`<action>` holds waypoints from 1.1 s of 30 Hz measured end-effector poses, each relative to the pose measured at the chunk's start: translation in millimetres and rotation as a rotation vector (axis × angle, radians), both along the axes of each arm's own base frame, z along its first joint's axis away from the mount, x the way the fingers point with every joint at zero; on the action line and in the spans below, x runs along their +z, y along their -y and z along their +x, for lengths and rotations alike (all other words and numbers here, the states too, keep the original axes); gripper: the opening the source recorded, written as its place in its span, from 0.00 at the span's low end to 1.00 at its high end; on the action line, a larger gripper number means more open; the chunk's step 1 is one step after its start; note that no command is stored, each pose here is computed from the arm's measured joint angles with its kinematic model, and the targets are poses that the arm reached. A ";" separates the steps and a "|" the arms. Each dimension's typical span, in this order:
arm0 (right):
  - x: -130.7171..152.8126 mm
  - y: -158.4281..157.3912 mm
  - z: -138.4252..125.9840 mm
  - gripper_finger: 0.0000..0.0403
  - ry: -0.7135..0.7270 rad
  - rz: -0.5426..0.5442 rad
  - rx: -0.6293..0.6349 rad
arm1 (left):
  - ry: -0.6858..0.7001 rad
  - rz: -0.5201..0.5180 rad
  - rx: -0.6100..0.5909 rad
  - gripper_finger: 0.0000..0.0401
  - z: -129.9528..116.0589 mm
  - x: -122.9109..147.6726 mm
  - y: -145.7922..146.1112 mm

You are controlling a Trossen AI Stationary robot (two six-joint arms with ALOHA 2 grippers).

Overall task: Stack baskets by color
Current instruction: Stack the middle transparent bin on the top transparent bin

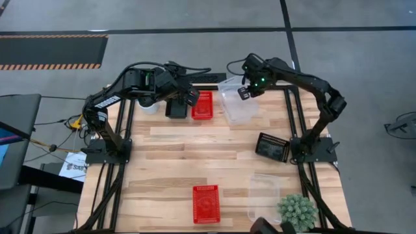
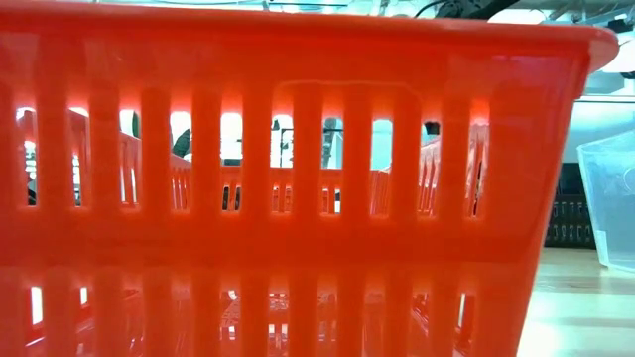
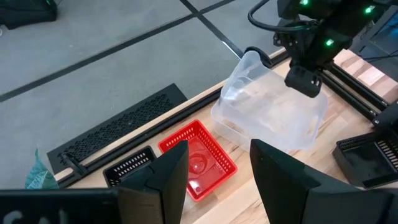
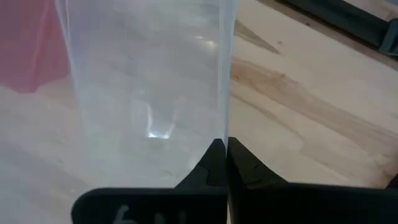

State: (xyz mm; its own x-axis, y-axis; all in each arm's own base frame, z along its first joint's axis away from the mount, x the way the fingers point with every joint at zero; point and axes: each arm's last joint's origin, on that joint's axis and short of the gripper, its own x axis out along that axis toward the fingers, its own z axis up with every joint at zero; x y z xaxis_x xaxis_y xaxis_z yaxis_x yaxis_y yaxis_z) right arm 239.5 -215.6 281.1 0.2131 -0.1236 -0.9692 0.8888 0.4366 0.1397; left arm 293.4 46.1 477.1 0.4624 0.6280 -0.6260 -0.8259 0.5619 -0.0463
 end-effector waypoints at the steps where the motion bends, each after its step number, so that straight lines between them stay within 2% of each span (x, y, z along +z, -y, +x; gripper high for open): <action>1: 0.2 1.0 0.0 0.01 0.005 -0.005 0.001 | 0.000 0.000 0.000 0.40 0.0 0.0 -0.1; 9: -1.4 6.0 1.5 0.00 0.024 -0.024 0.012 | 0.001 0.000 0.001 0.40 0.0 0.0 -0.1; 17: -27.8 10.8 15.2 0.00 -0.020 0.050 0.074 | 0.001 0.000 0.001 0.40 0.0 0.0 -0.1; 25: -30.3 15.0 12.0 0.01 -0.031 0.057 0.088 | 0.001 0.000 0.003 0.40 -0.1 0.0 -1.0; 33: -35.8 17.3 16.0 0.16 -0.031 0.048 0.120 | 0.002 -0.014 -0.007 0.40 0.1 -0.2 -0.4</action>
State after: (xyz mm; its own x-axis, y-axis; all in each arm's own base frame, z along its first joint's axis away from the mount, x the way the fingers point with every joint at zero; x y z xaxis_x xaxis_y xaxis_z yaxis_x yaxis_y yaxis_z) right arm 255.5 -232.8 245.3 0.1929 -0.0522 -0.9798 0.8350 0.5331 0.1360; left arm 293.5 46.5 476.9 0.4679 0.6163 -0.6334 -0.8220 0.5668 -0.0558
